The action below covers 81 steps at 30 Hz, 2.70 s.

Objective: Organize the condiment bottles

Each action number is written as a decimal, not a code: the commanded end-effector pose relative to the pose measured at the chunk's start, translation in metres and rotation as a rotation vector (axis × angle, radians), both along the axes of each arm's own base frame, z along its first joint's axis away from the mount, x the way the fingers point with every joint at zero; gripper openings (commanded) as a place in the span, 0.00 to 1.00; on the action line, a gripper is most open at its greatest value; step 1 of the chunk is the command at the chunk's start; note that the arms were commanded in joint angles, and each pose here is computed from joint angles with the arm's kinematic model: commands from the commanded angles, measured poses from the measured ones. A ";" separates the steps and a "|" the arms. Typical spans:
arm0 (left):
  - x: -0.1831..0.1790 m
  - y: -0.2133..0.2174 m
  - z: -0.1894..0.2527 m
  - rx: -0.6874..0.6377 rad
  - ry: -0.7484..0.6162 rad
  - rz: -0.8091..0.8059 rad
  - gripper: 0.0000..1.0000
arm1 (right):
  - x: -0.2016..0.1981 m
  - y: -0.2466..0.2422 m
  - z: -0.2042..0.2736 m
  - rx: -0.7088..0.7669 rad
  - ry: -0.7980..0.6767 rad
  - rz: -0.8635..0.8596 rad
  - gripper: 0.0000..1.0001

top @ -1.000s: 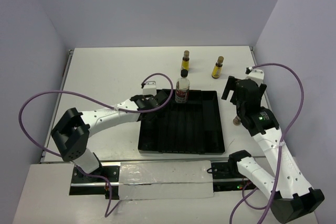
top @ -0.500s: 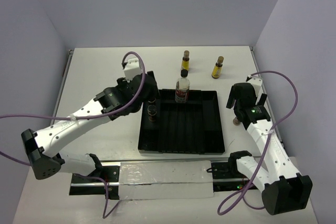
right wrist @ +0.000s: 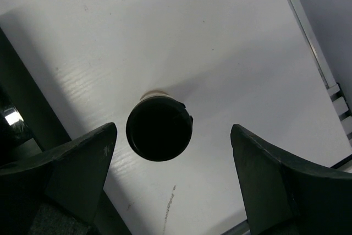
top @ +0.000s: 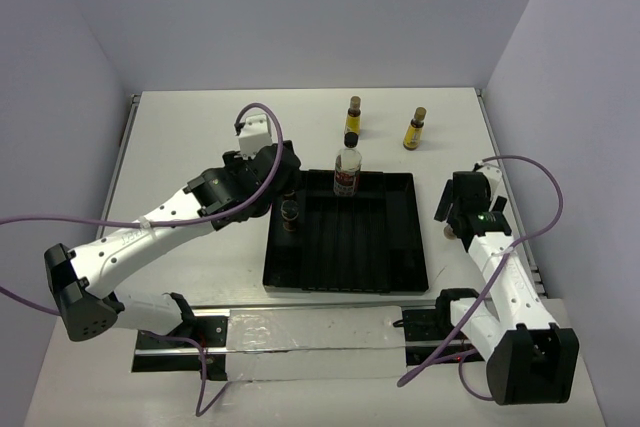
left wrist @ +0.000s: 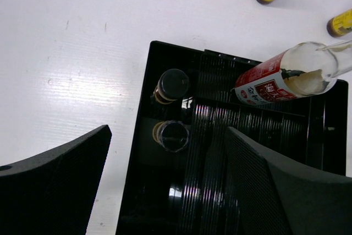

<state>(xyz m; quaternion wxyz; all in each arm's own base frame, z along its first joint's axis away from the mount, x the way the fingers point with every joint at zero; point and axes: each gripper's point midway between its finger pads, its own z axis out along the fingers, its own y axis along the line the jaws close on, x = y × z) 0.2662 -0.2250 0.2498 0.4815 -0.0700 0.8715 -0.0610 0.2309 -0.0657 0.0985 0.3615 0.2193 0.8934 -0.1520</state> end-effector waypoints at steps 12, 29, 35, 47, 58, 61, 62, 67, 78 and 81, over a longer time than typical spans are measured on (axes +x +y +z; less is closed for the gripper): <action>0.005 0.003 -0.001 -0.010 -0.008 0.031 0.92 | 0.027 0.004 0.005 0.072 -0.143 0.025 0.54; 0.011 0.025 0.010 -0.018 -0.035 0.104 0.92 | 0.038 0.018 0.080 0.112 -0.332 0.095 0.09; 0.023 0.074 0.028 -0.032 -0.060 0.234 0.92 | 0.045 0.071 0.138 0.181 -0.445 0.310 0.09; 0.034 0.157 0.067 -0.123 -0.123 0.429 0.92 | 0.006 0.239 0.154 0.239 -0.367 0.877 0.09; 0.032 0.171 0.072 -0.137 -0.121 0.459 0.92 | -0.046 0.371 0.123 0.191 -0.249 1.215 0.09; 0.030 0.174 0.070 -0.132 -0.115 0.467 0.92 | -0.052 0.398 0.114 0.212 -0.214 1.272 0.09; 0.029 0.174 0.070 -0.132 -0.115 0.466 0.92 | -0.055 0.403 0.114 0.214 -0.211 1.284 0.09; 0.028 0.175 0.068 -0.132 -0.113 0.467 0.92 | -0.064 0.429 0.114 0.221 -0.208 1.329 0.09; 0.028 0.172 0.068 -0.151 -0.112 0.454 0.92 | -0.059 0.453 0.072 0.169 -0.123 1.337 0.09; 0.028 0.171 0.067 -0.150 -0.107 0.454 0.92 | -0.058 0.457 0.061 0.168 -0.111 1.342 0.09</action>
